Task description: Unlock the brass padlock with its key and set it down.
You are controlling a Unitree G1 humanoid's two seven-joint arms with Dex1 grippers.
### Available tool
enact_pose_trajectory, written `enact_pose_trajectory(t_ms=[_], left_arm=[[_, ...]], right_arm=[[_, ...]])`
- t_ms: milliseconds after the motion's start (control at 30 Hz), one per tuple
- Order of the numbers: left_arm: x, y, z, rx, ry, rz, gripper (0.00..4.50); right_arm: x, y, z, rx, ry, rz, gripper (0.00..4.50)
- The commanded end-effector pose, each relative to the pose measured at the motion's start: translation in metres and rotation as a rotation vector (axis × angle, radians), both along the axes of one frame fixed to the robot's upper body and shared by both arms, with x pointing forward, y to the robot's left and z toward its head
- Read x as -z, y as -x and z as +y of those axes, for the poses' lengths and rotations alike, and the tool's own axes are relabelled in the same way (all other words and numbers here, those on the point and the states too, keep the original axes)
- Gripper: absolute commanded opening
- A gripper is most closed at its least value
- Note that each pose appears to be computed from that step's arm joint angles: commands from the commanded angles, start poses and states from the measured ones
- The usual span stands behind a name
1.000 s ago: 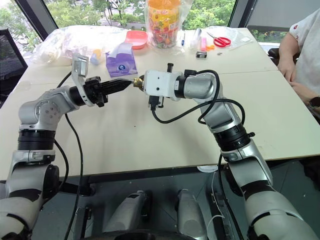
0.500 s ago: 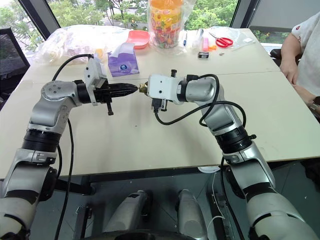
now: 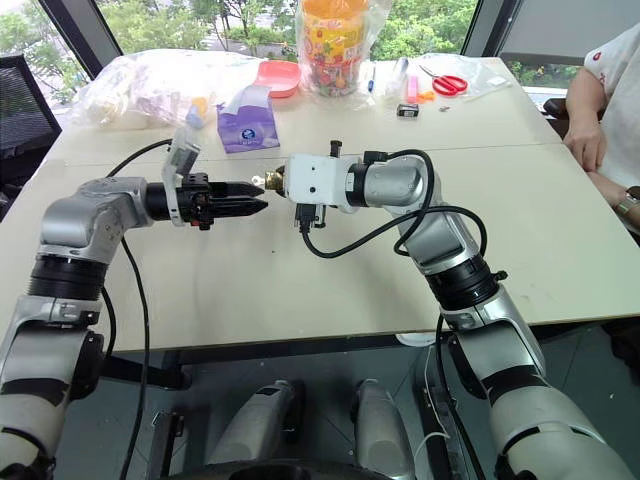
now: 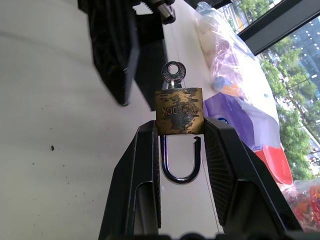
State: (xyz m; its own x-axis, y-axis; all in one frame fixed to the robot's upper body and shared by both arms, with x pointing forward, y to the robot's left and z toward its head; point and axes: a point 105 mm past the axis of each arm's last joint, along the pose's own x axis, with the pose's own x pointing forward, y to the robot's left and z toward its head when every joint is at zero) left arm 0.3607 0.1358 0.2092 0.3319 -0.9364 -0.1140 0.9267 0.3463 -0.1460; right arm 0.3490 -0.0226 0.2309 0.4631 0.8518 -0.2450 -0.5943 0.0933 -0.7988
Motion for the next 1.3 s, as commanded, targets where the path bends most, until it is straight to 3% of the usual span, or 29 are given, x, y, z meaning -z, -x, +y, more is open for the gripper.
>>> enact_pose_trajectory(t_ms=[33, 467, 567, 667, 967, 1200, 1233, 1300], left_arm=[[-0.028, 0.0, -0.003, 0.017, 0.099, -0.04, 2.11], [-0.028, -0.001, -0.015, 0.061, 0.12, -0.035, 2.11], [-0.027, -0.001, -0.016, 0.062, 0.121, -0.03, 1.23], [-0.026, 0.0, -0.017, 0.072, 0.118, -0.023, 0.02], [-0.021, 0.0, -0.02, 0.071, 0.098, -0.019, 0.02], [-0.025, 0.003, -0.015, 0.065, 0.134, -0.014, 0.0], [-0.025, 0.004, -0.014, 0.067, 0.136, -0.015, 0.0], [-0.024, 0.006, -0.013, 0.076, 0.139, -0.007, 0.0]], right_arm=[[-0.019, 0.008, 0.006, -0.033, -0.028, -0.075, 0.68], [-0.018, 0.007, 0.007, -0.027, -0.027, -0.079, 0.68], [-0.018, 0.008, 0.008, -0.027, -0.028, -0.08, 0.68], [-0.019, 0.008, 0.008, -0.028, -0.03, -0.081, 0.68], [-0.021, 0.009, 0.01, -0.029, -0.042, -0.082, 0.68], [-0.019, 0.004, -0.013, 0.071, -0.054, -0.05, 4.12], [-0.018, 0.006, -0.016, 0.08, -0.067, -0.027, 4.44], [-0.032, 0.015, -0.018, 0.076, -0.236, 0.079, 4.44]])
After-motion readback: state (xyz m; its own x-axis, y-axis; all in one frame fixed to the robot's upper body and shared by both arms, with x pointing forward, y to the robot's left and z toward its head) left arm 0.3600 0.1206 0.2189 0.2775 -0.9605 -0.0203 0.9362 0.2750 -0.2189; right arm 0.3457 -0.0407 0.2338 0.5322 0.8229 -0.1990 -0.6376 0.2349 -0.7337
